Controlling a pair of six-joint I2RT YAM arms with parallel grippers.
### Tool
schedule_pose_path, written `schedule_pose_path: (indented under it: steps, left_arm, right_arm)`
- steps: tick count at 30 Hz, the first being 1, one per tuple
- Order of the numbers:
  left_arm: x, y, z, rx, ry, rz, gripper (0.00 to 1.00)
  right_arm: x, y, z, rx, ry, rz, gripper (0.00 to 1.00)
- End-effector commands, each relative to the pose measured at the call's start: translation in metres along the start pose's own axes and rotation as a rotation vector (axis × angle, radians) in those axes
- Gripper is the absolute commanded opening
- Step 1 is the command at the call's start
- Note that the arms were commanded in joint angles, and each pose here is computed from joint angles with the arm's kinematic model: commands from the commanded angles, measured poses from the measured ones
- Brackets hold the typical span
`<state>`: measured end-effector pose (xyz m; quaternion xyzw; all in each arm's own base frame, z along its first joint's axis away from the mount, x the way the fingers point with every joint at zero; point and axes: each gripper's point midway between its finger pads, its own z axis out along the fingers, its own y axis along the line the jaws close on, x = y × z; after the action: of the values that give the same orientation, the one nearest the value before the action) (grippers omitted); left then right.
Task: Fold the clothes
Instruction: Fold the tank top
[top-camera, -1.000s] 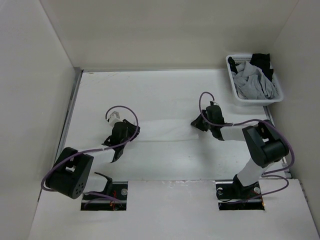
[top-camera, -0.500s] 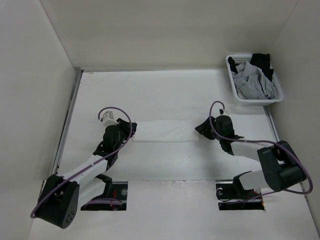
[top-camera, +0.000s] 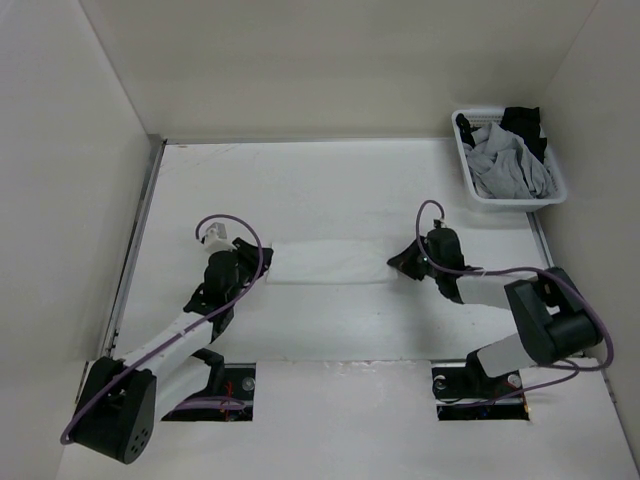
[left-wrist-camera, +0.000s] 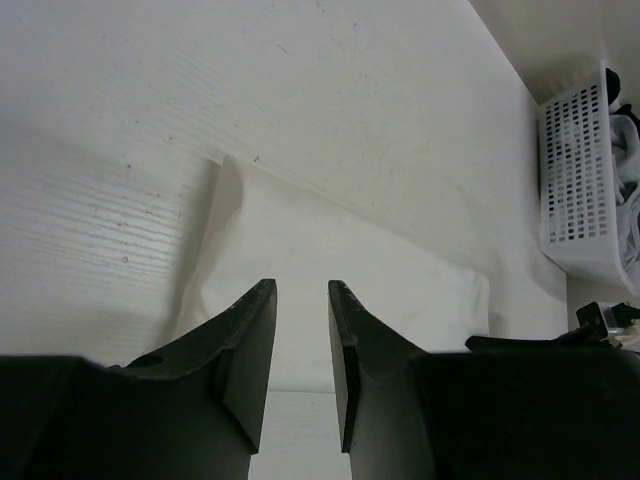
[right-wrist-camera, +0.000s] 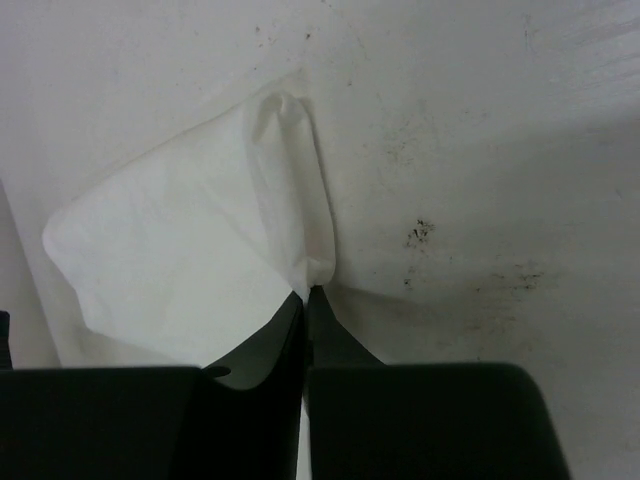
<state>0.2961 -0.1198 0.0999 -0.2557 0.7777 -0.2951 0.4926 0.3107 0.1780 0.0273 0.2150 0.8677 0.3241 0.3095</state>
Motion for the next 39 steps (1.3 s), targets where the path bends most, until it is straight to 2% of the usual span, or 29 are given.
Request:
schedule_pose_path:
  steps: [1, 7, 12, 16, 22, 30, 32, 35, 37, 39]
  left_arm:
    - [-0.014, -0.03, -0.002, 0.091, -0.029, -0.001, 0.26]
    - [0.008, -0.057, -0.005, 0.154, 0.035, -0.002, 0.26]
    - [0.022, -0.075, -0.011, 0.202, 0.069, -0.005, 0.26]
    - [0.023, -0.086, -0.017, 0.24, 0.072, -0.006, 0.26]
    - [0.017, -0.093, -0.029, 0.287, 0.063, -0.014, 0.27]
    - [0.017, -0.084, -0.035, 0.303, 0.068, -0.021, 0.27]
    - [0.016, -0.079, -0.034, 0.297, 0.069, -0.026, 0.28]
    - [0.014, -0.074, -0.033, 0.293, 0.072, -0.03, 0.28]
    - [0.011, -0.069, -0.032, 0.288, 0.067, -0.037, 0.28]
    - [0.009, -0.064, -0.031, 0.276, 0.062, -0.044, 0.28]
  right_arm:
    - [-0.032, 0.018, -0.021, -0.049, -0.136, 0.017, 0.02]
    - [-0.062, 0.013, -0.078, 0.061, -0.267, -0.095, 0.02]
    - [-0.088, 0.038, -0.106, 0.114, -0.335, -0.211, 0.03]
    - [-0.072, 0.069, -0.095, 0.12, -0.274, -0.318, 0.03]
    - [-0.027, 0.107, -0.057, 0.179, -0.145, -0.475, 0.04]
    - [0.029, 0.146, -0.001, 0.237, -0.003, -0.587, 0.05]
    - [0.041, 0.152, 0.013, 0.252, 0.023, -0.6, 0.09]
    - [0.063, 0.166, 0.029, 0.24, 0.058, -0.604, 0.26]
    - [0.075, 0.178, 0.028, 0.21, 0.066, -0.613, 0.34]
    - [0.075, 0.192, 0.018, 0.167, 0.05, -0.6, 0.37]
